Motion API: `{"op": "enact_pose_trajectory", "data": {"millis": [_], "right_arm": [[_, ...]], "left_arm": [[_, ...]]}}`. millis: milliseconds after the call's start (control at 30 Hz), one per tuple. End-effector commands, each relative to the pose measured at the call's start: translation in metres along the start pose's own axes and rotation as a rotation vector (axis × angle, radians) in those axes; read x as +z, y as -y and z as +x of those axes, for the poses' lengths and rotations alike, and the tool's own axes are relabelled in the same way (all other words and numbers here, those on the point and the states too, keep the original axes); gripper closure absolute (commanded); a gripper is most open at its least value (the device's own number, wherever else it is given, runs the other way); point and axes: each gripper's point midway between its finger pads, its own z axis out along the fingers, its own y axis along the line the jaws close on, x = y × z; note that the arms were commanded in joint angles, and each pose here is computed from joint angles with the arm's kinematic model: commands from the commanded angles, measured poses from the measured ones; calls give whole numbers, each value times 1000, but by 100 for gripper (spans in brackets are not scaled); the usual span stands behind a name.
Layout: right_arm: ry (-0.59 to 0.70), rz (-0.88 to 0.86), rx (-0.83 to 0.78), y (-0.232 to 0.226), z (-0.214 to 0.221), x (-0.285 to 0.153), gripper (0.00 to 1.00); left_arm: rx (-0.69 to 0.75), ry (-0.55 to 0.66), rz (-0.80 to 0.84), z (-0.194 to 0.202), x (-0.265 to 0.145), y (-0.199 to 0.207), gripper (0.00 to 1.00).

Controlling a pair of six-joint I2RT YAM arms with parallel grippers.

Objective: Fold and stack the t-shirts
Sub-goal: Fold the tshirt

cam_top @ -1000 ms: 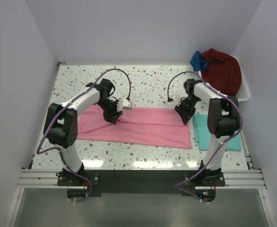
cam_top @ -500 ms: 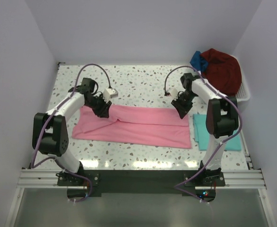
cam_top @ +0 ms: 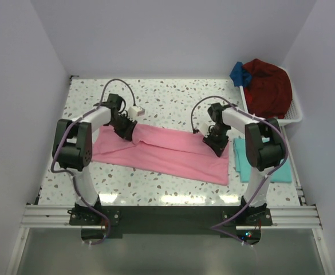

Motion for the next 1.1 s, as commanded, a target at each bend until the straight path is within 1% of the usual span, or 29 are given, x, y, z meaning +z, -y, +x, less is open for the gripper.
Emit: {"op": "enact_pose_trajectory", "data": {"millis": [0, 33, 67, 100, 133, 167, 200, 233, 300, 333, 367, 400, 433, 467, 500, 533, 600, 667, 700, 767, 800, 833, 867, 900, 1000, 1067], "right_arm": [[-62, -34, -28, -36, 19, 9, 79], [-60, -40, -58, -53, 16, 8, 79], [-58, -72, -74, -70, 15, 10, 79], [-78, -106, -90, -90, 21, 17, 79], [-77, -125, -113, -106, 18, 19, 79], [-86, -141, -168, -133, 11, 20, 78], [-66, -193, -192, -154, 4, 20, 78], [-64, -220, -212, -168, 0, 17, 77], [4, -294, -243, -200, -20, 2, 75], [11, -332, -232, -208, -22, -6, 74], [26, -341, -230, -210, -26, -13, 74], [64, -329, -245, -210, -35, -24, 74], [72, -308, -248, -208, -36, -30, 73], [87, -286, -257, -204, -40, -34, 73], [111, -248, -270, -199, -45, -40, 73], [116, -187, -273, -186, -49, -41, 73], [120, -120, -276, -170, -55, -40, 73], [106, -76, -235, -147, -62, -34, 75], [99, -62, -217, -139, -63, -32, 76], [63, -12, -185, -116, -65, -22, 78], [54, 10, -179, -109, -65, -20, 78], [55, 31, -180, -103, -67, -17, 78], [27, 52, -186, -96, -63, -12, 79], [21, 54, -195, -96, -62, -8, 79], [-11, 44, -212, -94, -56, 3, 79], [-26, 21, -207, -97, -52, 11, 79]], "left_arm": [[60, -179, -139, 29, 39, -54, 77], [88, -131, -176, -1, 35, -71, 77], [101, -104, -170, -17, 37, -77, 77], [109, -117, -122, -20, 50, -78, 76], [149, -28, -153, -67, 39, -93, 75], [163, 5, -161, -85, 38, -98, 74], [159, 11, -142, -94, 47, -101, 71], [191, 113, -169, -139, 26, -110, 69], [177, 211, -143, -173, 10, -105, 66], [191, 281, -149, -197, -10, -102, 64], [193, 318, -141, -207, -20, -97, 63], [197, 409, -160, -229, -51, -89, 61], [178, 415, -156, -224, -52, -85, 58], [173, 441, -164, -226, -62, -81, 57], [177, 512, -201, -239, -92, -74, 56], [147, 488, -192, -224, -83, -71, 55], [120, 514, -212, -221, -97, -65, 54], [73, 452, -192, -198, -82, -61, 54], [51, 437, -195, -192, -81, -60, 55], [11, 374, -180, -167, -64, -57, 57], [4, 361, -183, -160, -62, -56, 58], [-14, 325, -168, -143, -50, -52, 59], [-21, 325, -171, -138, -46, -52, 59], [-34, 300, -160, -124, -39, -47, 60], [-67, 238, -118, -102, -19, -41, 63], [-76, 218, -102, -94, -10, -40, 65]]}}
